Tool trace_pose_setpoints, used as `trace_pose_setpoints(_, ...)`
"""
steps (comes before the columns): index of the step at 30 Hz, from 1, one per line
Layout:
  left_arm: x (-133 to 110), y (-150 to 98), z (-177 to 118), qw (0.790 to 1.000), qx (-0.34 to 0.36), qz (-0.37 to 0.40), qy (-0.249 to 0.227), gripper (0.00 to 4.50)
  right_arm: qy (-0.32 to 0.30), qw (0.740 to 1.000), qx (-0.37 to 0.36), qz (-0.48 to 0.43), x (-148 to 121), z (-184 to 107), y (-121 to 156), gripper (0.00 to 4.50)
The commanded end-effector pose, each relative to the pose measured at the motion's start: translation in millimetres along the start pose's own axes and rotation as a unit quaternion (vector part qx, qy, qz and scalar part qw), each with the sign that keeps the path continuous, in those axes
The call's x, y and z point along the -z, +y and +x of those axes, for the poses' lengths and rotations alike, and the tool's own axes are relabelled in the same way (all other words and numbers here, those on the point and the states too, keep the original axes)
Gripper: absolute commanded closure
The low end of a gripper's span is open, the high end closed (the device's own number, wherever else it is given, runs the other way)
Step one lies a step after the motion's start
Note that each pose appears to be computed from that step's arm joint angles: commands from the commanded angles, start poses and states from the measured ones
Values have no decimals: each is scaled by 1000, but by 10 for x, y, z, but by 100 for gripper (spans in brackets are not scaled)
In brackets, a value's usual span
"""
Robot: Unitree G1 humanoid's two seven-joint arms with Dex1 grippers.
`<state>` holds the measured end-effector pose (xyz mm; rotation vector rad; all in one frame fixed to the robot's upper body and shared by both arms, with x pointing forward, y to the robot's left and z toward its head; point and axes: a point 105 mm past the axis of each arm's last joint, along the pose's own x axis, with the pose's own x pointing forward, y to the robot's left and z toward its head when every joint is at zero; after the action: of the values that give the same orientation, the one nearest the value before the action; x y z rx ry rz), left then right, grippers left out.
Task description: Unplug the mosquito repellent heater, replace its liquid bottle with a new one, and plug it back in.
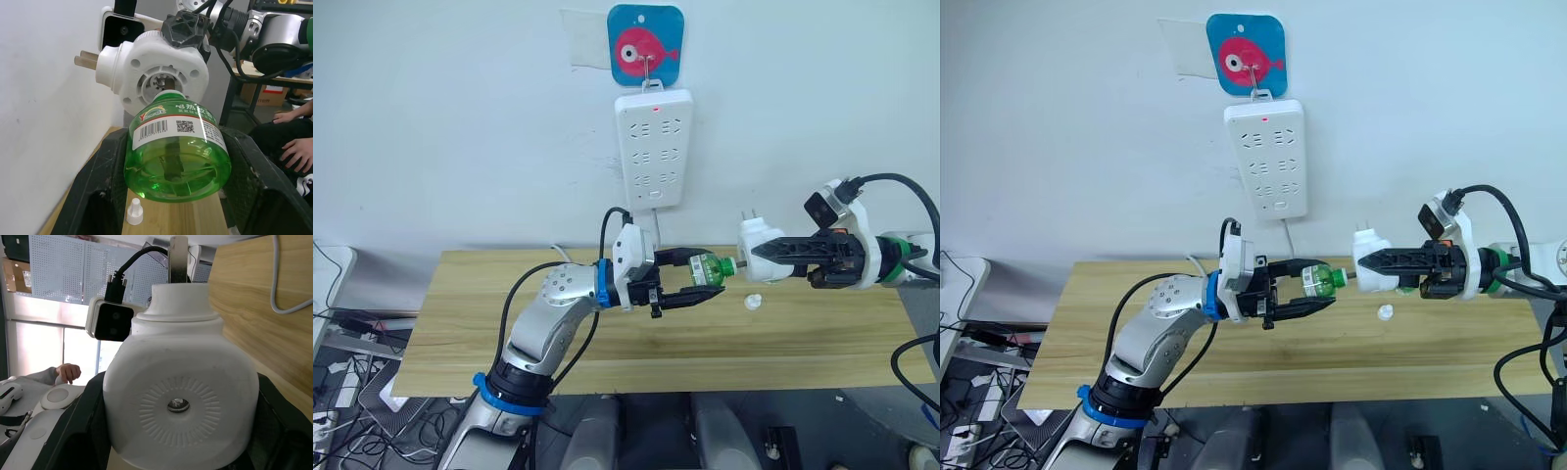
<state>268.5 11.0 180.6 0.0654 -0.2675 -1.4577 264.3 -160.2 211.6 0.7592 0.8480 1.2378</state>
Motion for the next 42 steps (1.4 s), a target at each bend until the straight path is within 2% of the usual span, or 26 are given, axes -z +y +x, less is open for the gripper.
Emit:
trace_pose_setpoints(1,-133,22,41,999,2,29,-18,227,15,999,-28,-21,27,32,138,150)
trace_pose_setpoints(10,-143,-10,70,999,13,31,-18,227,11,999,-29,-24,5,44,143,150)
trace_pose_setpoints(23,-53,-72,126,999,29,30,-6,227,39,997,-39,-59,75,231,289,150)
trace_pose_setpoints(30,-61,-103,136,999,37,25,-13,227,18,996,-44,-73,2,290,338,150)
trace_pose_setpoints(35,-73,-178,147,998,54,16,-19,227,34,996,-45,-66,69,286,333,150)
trace_pose_setpoints(42,-60,-164,153,998,53,17,-17,227,58,994,-58,-69,138,317,378,150)
